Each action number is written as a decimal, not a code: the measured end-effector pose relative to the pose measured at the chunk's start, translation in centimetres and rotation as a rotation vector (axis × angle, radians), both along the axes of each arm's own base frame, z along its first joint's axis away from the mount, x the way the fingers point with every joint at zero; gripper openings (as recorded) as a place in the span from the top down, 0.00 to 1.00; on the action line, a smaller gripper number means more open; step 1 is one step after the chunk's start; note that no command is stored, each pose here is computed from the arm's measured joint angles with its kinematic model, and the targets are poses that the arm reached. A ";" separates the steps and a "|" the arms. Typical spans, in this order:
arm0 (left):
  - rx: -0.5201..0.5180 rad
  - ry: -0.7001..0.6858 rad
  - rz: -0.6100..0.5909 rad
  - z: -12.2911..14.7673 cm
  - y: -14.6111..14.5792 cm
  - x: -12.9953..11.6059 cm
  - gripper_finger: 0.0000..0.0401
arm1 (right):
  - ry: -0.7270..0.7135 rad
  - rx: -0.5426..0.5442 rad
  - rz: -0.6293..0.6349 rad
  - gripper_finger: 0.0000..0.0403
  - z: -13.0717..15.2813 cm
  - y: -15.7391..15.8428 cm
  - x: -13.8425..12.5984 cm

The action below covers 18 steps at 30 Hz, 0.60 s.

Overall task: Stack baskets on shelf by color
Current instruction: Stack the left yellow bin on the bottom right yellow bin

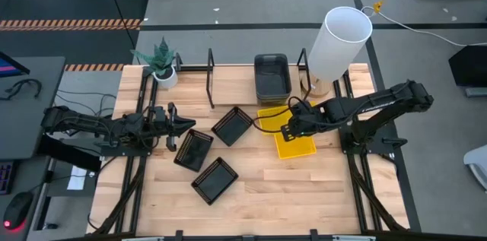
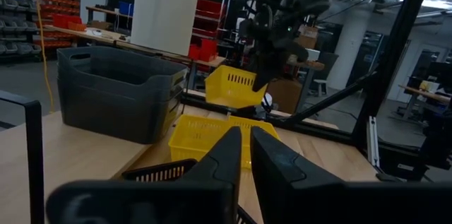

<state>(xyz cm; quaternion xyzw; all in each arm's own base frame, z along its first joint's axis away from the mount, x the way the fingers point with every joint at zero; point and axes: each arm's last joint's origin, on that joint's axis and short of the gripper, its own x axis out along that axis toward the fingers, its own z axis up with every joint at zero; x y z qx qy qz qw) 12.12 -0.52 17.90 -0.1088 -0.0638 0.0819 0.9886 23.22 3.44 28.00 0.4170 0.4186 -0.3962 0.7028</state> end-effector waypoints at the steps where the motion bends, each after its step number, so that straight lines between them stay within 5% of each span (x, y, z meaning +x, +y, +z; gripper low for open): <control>1: 0.000 0.001 0.000 0.0 0.0 0.0 0.91 | -0.012 0.002 -0.004 0.99 0.3 -0.1 0.1; 11: 0.000 0.000 0.000 0.0 0.0 0.0 0.91 | -0.103 0.013 0.019 0.99 3.1 -0.2 0.7; 18: 0.000 0.000 0.000 0.0 0.0 0.0 0.90 | -0.087 0.095 -0.002 0.99 2.1 -0.1 1.6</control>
